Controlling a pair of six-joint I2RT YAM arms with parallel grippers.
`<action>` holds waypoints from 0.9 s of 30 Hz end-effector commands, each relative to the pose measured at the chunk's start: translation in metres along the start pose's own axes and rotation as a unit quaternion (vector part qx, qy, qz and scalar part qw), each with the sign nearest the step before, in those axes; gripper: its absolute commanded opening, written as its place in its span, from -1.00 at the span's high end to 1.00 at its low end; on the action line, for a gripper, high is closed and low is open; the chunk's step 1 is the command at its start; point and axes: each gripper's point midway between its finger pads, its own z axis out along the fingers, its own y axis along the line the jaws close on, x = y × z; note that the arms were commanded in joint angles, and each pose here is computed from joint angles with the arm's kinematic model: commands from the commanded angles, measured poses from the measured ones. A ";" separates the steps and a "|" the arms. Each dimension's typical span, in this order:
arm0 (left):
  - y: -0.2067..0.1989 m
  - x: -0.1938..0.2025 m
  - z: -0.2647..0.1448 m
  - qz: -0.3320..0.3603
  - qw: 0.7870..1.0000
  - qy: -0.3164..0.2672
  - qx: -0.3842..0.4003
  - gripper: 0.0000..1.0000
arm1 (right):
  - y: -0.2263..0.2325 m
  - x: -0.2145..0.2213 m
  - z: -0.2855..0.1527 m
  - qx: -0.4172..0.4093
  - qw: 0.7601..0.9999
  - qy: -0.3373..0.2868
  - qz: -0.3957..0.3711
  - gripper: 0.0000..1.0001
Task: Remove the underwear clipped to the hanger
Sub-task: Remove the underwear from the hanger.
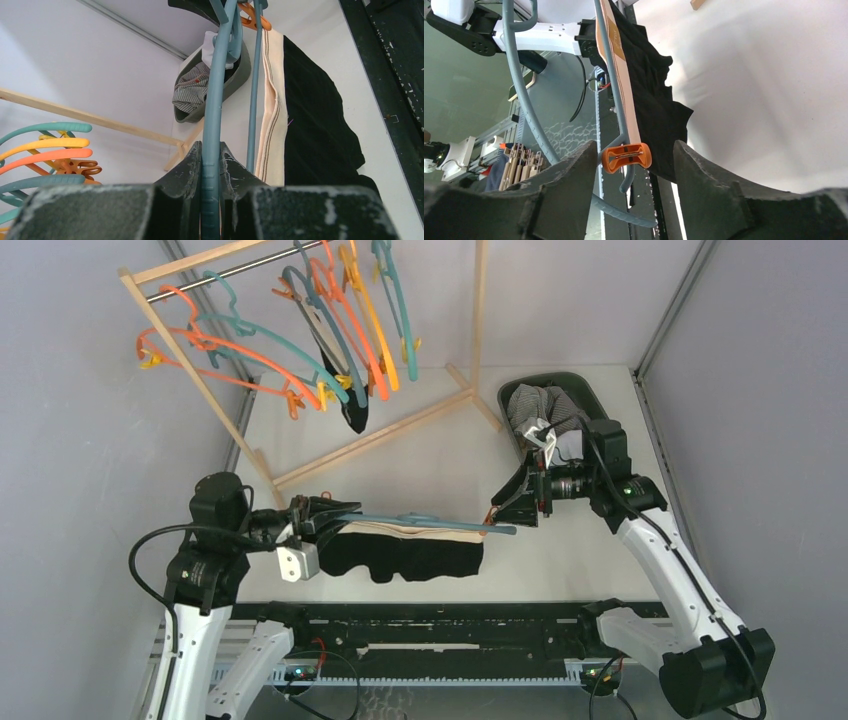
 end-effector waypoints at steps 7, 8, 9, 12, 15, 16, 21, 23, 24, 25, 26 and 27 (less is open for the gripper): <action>-0.003 -0.006 0.002 0.021 1.000 -0.022 0.007 1.00 | 0.005 0.000 0.001 -0.023 1.000 0.000 -0.021 0.08; -0.003 -0.006 0.002 0.022 1.000 -0.021 0.006 1.00 | 0.004 -0.001 0.001 -0.022 1.000 0.000 -0.022 0.11; -0.003 -0.006 0.002 0.022 1.000 -0.021 0.006 1.00 | 0.004 -0.001 0.001 -0.021 1.000 0.000 -0.022 0.14; -0.003 -0.005 0.002 0.024 1.000 -0.019 0.005 1.00 | 0.003 -0.001 0.001 -0.019 0.999 -0.001 -0.026 0.23; -0.004 -0.005 0.002 0.028 0.999 -0.019 0.005 1.00 | 0.003 -0.003 0.001 -0.018 0.999 -0.003 -0.030 0.32; -0.003 -0.005 0.002 0.029 0.999 -0.018 0.005 1.00 | 0.004 -0.003 0.001 -0.019 0.999 -0.004 -0.032 0.34; -0.001 -0.001 0.002 0.032 0.999 -0.011 0.003 1.00 | 0.008 -0.006 -0.001 -0.026 0.999 -0.009 -0.035 0.20; 0.000 -0.001 0.002 0.035 0.999 -0.010 0.003 1.00 | 0.009 -0.006 -0.002 -0.027 0.999 -0.010 -0.031 0.00; 0.001 -0.001 0.002 0.036 0.999 -0.009 0.002 1.00 | 0.009 -0.006 -0.002 -0.026 0.999 -0.009 -0.028 -0.09; 0.002 -0.001 0.002 0.038 0.999 -0.009 0.002 1.00 | 0.008 -0.006 -0.002 -0.026 0.999 -0.009 -0.024 -0.15; 0.002 0.000 0.002 0.039 0.999 -0.008 0.002 1.00 | 0.008 -0.005 -0.001 -0.025 0.999 -0.008 -0.020 -0.20; 0.003 0.000 0.002 0.040 0.999 -0.008 0.002 1.00 | 0.008 -0.004 -0.001 -0.025 1.000 -0.006 -0.016 -0.23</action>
